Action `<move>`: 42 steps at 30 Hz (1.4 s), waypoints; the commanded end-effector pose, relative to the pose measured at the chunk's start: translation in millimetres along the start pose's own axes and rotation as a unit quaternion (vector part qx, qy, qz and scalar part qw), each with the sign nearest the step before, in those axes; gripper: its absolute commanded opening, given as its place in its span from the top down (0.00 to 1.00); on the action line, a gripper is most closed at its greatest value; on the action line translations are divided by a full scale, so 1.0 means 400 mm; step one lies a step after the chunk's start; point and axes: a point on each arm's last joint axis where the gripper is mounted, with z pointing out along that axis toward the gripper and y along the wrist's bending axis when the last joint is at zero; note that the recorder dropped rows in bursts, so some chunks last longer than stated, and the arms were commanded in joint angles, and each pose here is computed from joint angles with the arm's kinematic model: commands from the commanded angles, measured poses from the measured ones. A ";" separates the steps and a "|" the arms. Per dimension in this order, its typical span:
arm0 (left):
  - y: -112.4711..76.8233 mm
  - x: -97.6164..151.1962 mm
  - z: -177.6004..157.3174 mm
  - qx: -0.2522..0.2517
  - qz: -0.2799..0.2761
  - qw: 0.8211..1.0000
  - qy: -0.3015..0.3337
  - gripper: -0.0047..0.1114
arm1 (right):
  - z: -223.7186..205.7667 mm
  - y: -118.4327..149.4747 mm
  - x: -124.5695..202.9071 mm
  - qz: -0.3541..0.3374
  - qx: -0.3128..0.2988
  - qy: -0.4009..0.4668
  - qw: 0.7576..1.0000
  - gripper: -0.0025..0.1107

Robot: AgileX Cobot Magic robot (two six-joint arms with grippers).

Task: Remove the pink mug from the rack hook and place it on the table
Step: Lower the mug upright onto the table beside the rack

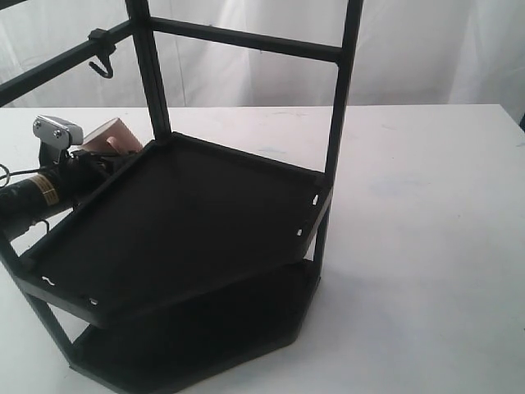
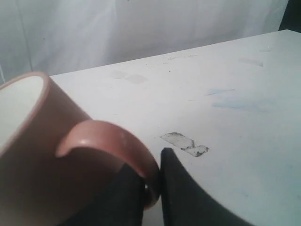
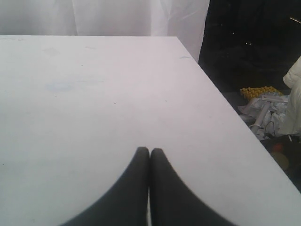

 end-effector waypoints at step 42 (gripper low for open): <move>0.001 -0.123 -0.098 0.081 -0.027 0.995 0.060 0.47 | -0.001 0.000 -0.002 0.001 -0.001 -0.003 1.000 0.98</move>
